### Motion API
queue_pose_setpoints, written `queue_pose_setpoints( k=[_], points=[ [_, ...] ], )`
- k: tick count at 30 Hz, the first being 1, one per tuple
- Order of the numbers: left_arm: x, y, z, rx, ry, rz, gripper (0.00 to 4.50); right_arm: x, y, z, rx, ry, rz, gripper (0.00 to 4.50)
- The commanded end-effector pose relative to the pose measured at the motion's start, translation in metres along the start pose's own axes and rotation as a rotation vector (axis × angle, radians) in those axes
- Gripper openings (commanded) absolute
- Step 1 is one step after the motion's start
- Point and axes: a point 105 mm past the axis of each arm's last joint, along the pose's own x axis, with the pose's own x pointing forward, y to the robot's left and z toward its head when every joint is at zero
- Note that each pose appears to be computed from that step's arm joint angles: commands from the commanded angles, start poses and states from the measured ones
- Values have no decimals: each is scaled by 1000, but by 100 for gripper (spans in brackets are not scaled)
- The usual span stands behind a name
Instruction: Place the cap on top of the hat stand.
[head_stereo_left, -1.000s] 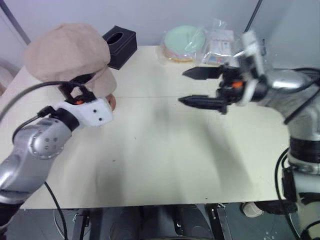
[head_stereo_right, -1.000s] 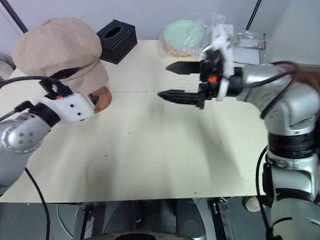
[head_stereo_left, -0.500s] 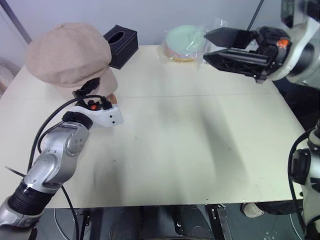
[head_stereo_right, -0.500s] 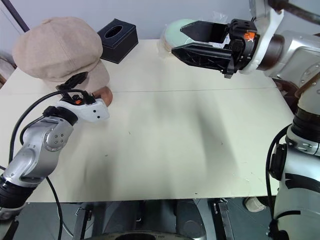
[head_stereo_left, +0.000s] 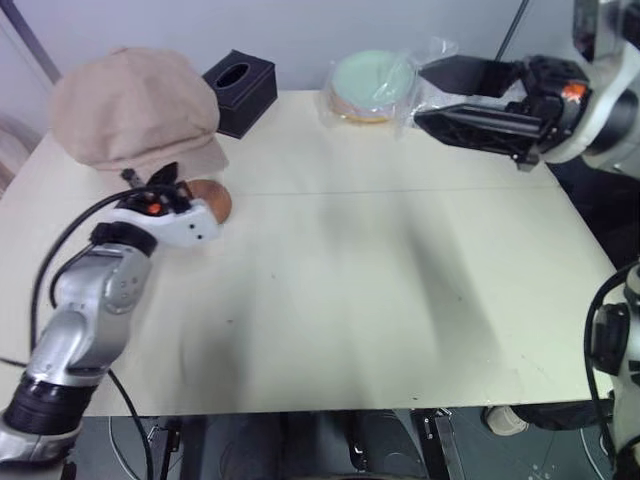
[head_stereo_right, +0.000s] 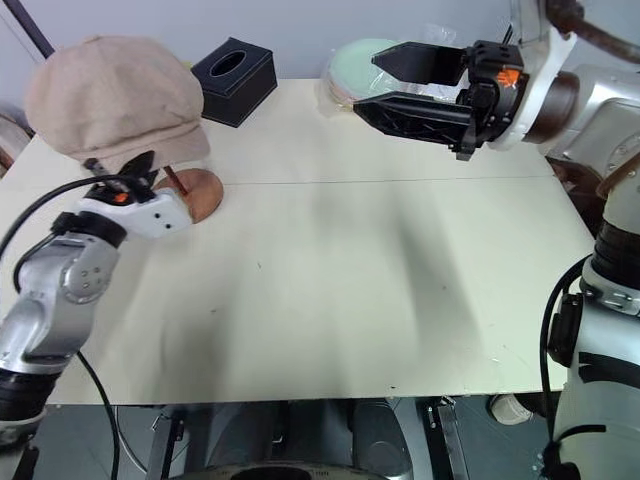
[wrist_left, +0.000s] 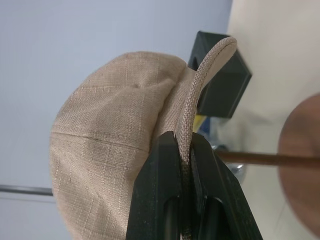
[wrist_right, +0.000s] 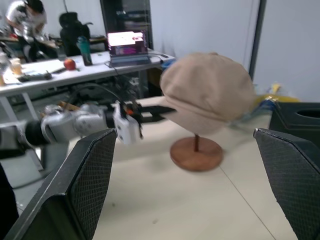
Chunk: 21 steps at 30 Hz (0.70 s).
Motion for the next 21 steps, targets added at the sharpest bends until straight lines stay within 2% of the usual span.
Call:
queue_pose_setpoints(
  k=[1, 3, 8, 12, 17, 21],
  points=[
    [-11, 29, -1, 28, -178, 106, 5, -2, 0, 4, -51, -3, 1, 450],
    [-17, 34, -1, 55, -280, 103, 5, -1, -2, 1, -55, 8, 2, 450],
    [-18, 50, -14, 26, -394, 81, 5, 2, -4, -5, -59, 20, 3, 450],
    [-19, 49, -26, 46, -420, 24, 5, 2, -5, -12, -72, 48, -4, 450],
    [-32, 40, -29, 74, -482, -55, 5, 0, -6, -18, -76, 74, -11, 450],
    [-41, 40, -36, 68, -480, -61, 5, -3, -9, -22, -79, 94, -20, 450]
  ],
)
